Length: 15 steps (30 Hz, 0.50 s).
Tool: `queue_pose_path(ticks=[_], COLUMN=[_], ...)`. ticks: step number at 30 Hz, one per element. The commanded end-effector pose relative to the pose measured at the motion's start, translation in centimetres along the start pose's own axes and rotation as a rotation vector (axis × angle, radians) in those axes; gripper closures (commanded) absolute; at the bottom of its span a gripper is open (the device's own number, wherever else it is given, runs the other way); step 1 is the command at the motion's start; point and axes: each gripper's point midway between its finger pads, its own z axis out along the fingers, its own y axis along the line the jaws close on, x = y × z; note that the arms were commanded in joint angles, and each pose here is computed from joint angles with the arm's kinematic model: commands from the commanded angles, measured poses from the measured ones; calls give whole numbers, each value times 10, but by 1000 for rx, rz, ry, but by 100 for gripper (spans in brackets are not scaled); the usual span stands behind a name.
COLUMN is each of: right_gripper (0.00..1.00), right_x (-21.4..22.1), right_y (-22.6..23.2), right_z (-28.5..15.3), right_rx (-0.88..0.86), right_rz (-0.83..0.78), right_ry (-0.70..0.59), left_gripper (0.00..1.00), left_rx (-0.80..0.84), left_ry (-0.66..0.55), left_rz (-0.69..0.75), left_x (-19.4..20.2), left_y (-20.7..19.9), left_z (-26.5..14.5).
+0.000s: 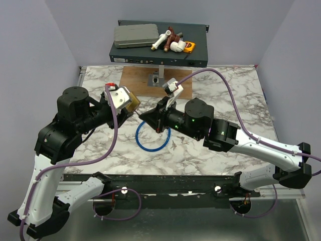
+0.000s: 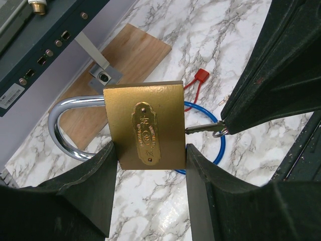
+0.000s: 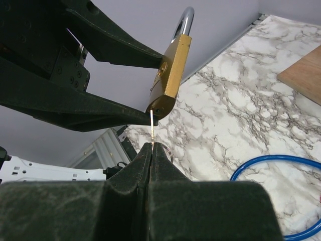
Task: Unlock with the key
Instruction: Unlock the lock.
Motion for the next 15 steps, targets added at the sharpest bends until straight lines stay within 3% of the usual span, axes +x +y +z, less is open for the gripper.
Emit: queue_pose_path(ticks=[1, 15], right_gripper=[99, 99], right_x=[-4, 4], right_y=[-4, -6], right_z=[-1, -3], right_rx=[29, 25], right_rz=[8, 14], right_ry=[-12, 7], left_gripper=[100, 100], left_rx=[-49, -63], left_ry=[-130, -128], left_rz=[57, 52], left_x=[-32, -32], left_y=[8, 11], left_z=[-10, -9])
